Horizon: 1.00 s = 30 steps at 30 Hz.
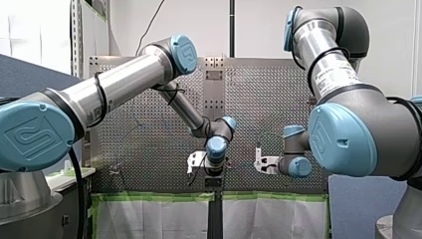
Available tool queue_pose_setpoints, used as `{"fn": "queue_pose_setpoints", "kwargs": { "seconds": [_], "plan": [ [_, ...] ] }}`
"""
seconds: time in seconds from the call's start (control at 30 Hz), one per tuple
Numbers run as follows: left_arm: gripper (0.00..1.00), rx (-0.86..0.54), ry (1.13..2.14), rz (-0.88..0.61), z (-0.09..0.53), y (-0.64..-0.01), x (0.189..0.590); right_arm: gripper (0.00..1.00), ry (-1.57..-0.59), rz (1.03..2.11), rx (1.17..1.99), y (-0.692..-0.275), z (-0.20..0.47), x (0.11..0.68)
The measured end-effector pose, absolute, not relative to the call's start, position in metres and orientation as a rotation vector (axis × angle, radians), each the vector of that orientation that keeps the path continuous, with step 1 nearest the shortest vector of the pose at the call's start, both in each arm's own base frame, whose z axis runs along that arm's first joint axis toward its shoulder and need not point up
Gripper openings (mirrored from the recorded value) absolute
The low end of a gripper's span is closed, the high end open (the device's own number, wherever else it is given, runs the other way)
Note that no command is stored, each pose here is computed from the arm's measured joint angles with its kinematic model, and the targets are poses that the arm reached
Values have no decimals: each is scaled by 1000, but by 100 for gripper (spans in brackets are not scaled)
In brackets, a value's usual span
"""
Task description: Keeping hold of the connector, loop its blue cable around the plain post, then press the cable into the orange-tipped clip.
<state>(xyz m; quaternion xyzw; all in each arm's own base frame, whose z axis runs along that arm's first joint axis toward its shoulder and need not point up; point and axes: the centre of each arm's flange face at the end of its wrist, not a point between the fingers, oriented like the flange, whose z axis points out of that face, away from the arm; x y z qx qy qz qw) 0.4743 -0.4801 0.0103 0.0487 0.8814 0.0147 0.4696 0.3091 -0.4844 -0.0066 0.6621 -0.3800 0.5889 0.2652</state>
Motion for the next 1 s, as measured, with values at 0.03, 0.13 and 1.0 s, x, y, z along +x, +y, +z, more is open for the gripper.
{"fn": "queue_pose_setpoints", "kwargs": {
  "seconds": [0.03,0.13,1.0],
  "plan": [
    [0,119,2160,37,9,-480,474,11,-1027,1591,1789,-485,-7,309],
    [0,118,2159,39,8,-479,472,11,-1029,1591,1787,-486,-6,308],
    [0,94,2085,-51,10,-489,486,11,-1054,1597,1750,-508,1,296]
  ]
}}
